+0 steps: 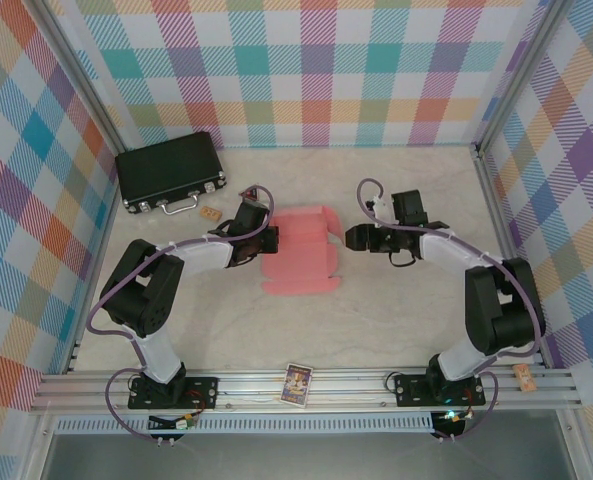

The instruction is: Fold the paper box

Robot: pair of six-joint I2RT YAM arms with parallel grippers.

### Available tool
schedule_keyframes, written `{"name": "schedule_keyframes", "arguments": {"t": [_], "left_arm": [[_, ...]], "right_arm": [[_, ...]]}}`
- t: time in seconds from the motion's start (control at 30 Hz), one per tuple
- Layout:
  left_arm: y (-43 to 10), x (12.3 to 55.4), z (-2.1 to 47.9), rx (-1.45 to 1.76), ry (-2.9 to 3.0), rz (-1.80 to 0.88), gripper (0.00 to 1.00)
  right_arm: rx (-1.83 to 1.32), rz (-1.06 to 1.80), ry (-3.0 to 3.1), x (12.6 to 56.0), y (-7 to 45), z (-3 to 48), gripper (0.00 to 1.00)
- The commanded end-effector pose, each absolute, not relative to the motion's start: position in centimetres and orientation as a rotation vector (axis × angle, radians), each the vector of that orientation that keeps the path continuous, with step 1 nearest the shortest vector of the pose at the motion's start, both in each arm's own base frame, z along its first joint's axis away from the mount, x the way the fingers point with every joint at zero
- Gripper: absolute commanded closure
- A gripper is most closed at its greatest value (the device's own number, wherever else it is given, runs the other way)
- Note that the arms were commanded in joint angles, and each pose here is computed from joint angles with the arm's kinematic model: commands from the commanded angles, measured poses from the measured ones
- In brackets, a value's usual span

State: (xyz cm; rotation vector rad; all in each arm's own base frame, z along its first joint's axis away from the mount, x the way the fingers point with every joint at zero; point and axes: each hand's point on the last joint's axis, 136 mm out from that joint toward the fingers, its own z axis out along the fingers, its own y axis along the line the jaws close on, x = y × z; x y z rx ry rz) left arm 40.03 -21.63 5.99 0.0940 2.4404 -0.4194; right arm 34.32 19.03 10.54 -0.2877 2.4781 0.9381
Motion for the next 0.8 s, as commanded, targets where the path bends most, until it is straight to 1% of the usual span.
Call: {"name": "schedule_keyframes", "arguments": {"t": [0.0,0.13,0.3,0.57,0.63,0.77], "left_arm": [[-22.0,40.1,6.7,0.11,2.444,-0.421,0.99],[-22.1,40.2,6.8,0.106,2.44,-0.426,0.99],[-22.1,40.1,6.9,0.107,2.445,-0.428,0.99],[-22.0,40.0,6.9,0.106,2.448,-0.427,0.98],[-22.0,40.1,6.9,0.105,2.448,-0.426,0.99],[-22.1,40.1,6.8,0.105,2.452,-0.426,0.99]], "right_arm": [[-0.31,0.97,2.404,33.7,20.2,12.1,0.38],[-0.226,0.842,2.425,33.5,18.9,10.1,0.38],[-0.25,0.922,2.399,32.4,19.9,10.1,0.52],[-0.355,1.074,2.276,31.7,22.9,12.6,0.81],[-0.351,1.077,2.279,31.9,23.4,12.4,0.84],[-0.33,1.046,2.329,32.1,23.9,10.6,0.87]]}}
